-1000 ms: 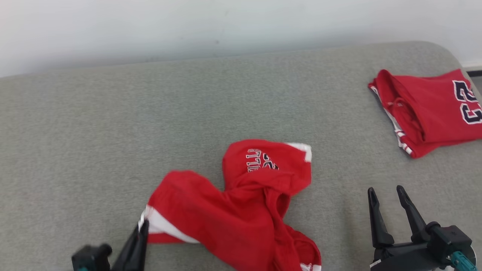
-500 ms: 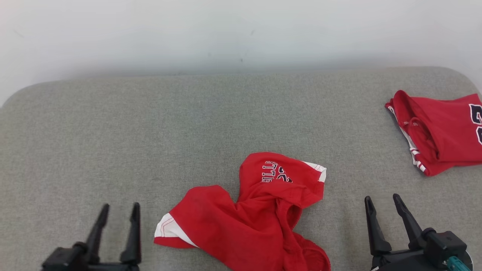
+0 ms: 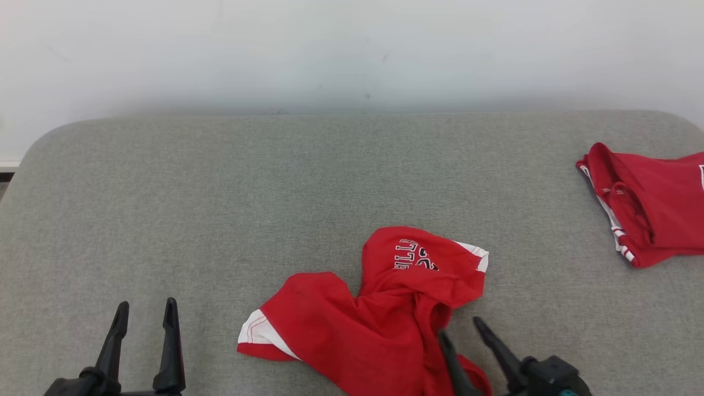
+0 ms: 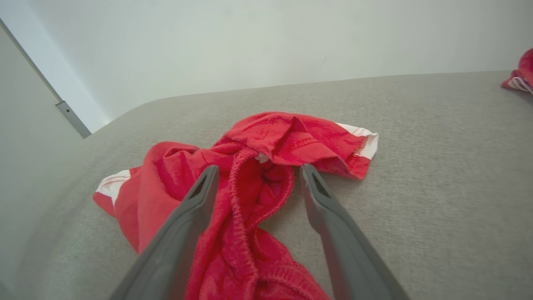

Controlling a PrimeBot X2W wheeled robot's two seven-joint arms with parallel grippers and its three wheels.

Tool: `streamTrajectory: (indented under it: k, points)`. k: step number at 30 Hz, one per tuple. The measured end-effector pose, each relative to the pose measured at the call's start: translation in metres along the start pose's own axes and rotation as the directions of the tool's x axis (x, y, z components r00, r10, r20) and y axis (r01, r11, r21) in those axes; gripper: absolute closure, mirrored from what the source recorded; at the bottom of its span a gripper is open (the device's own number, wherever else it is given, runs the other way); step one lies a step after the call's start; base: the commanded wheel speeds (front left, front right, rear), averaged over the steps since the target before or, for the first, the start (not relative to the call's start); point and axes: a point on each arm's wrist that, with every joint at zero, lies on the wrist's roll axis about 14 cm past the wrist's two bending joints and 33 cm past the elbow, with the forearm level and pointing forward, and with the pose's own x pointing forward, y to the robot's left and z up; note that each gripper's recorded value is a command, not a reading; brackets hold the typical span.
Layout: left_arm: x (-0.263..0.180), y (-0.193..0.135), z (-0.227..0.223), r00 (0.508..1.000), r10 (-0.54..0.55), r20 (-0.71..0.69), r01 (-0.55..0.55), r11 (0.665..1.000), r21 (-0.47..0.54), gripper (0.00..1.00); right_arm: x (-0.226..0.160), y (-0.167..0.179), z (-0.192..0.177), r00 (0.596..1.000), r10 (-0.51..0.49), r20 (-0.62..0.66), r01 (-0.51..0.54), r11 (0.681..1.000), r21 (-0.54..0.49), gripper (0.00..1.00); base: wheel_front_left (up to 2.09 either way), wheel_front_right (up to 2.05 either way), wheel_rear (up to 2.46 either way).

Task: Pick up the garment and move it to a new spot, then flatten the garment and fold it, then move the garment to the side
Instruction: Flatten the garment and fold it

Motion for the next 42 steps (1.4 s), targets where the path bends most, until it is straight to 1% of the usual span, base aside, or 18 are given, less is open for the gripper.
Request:
streamTrajectory:
  k: [5,9,10,11,12,14,17,21,25,29,31,32,33,34,36,38,42]
  points:
    - [-0.002,0.004,-0.001,1.000,0.013,-0.003,-0.013,1.000,0.004,0.00,0.015,0.024,-0.016,0.994,0.085,-0.061,-0.085,0.996,0.015,0.00,0.00,0.00,0.00]
    - [-0.003,0.008,-0.001,1.000,0.025,-0.003,-0.025,1.000,0.014,0.00,0.028,0.027,-0.029,0.987,0.110,-0.118,-0.110,0.994,0.009,0.00,0.00,0.00,0.00]
    - [-0.003,0.010,-0.001,1.000,0.030,-0.003,-0.030,0.999,0.014,0.00,0.032,0.026,-0.030,0.986,0.112,-0.127,-0.112,0.994,0.009,0.54,0.00,0.00,0.00]
    - [-0.004,0.011,-0.001,0.999,0.032,-0.005,-0.032,0.999,0.018,0.00,0.036,0.026,-0.031,0.984,0.116,-0.135,-0.116,0.993,0.005,0.88,0.00,0.00,0.00]
    - [-0.004,0.012,-0.002,0.999,0.036,-0.006,-0.036,0.999,0.018,0.00,0.040,0.026,-0.032,0.983,0.120,-0.140,-0.122,0.993,-0.004,1.00,0.00,0.00,0.00]
    - [-0.006,0.014,-0.003,0.999,0.045,-0.009,-0.045,0.999,0.018,0.00,0.049,0.024,-0.028,0.983,0.125,-0.138,-0.128,0.992,-0.012,1.00,0.00,0.00,0.00]
    - [-0.008,0.019,-0.005,0.998,0.058,-0.016,-0.058,0.998,0.017,0.00,0.066,0.016,-0.012,0.986,0.126,-0.106,-0.132,0.990,-0.050,1.00,0.00,0.00,0.00]
    - [-0.005,0.020,-0.006,0.998,0.064,-0.019,-0.064,0.998,0.017,0.00,0.093,-0.007,0.027,0.993,0.114,-0.026,-0.116,0.986,-0.123,1.00,0.00,0.00,0.00]
    - [-0.001,0.020,-0.009,0.998,0.065,-0.025,-0.065,0.998,0.015,0.00,0.118,-0.023,0.064,0.993,0.107,0.040,-0.099,0.981,-0.166,1.00,0.00,0.00,0.00]
    - [0.002,0.018,-0.012,0.997,0.063,-0.034,-0.062,0.998,0.012,0.00,0.140,-0.040,0.082,0.996,0.076,0.050,-0.067,0.985,-0.156,1.00,0.00,0.00,0.00]
    - [0.001,0.018,-0.016,0.997,0.061,-0.047,-0.061,0.998,0.010,0.00,0.149,-0.047,0.082,0.998,0.053,0.032,-0.048,0.991,-0.125,1.00,0.00,0.00,0.00]
    - [0.002,0.018,-0.018,0.997,0.062,-0.053,-0.061,0.998,0.010,0.00,0.151,-0.051,0.075,0.999,0.040,-0.002,-0.040,0.992,-0.124,1.00,0.00,0.00,0.00]
    - [0.002,0.018,-0.020,0.996,0.062,-0.057,-0.062,0.998,0.010,0.00,0.153,-0.055,0.066,0.999,0.028,-0.043,-0.034,0.991,-0.131,0.72,0.00,0.00,0.00]
    - [0.003,0.018,-0.021,0.996,0.062,-0.061,-0.062,0.998,0.010,0.00,0.153,-0.058,0.057,0.997,0.021,-0.080,-0.032,0.989,-0.141,0.00,0.00,0.00,0.00]
    - [0.004,0.018,-0.023,0.996,0.062,-0.065,-0.062,0.998,0.007,0.00,0.152,-0.061,0.042,0.991,0.010,-0.130,-0.030,0.988,-0.150,0.00,0.00,0.00,0.00]
    - [0.003,0.019,-0.024,0.996,0.064,-0.068,-0.064,0.998,0.001,0.00,0.152,-0.061,0.041,0.992,0.004,-0.123,-0.021,0.991,-0.130,0.00,0.00,0.00,0.00]
    - [0.004,0.016,-0.022,0.996,0.057,-0.063,-0.057,0.998,-0.003,0.00,0.141,-0.065,0.036,0.992,-0.007,-0.123,-0.009,0.991,-0.131,0.00,0.00,0.00,0.00]
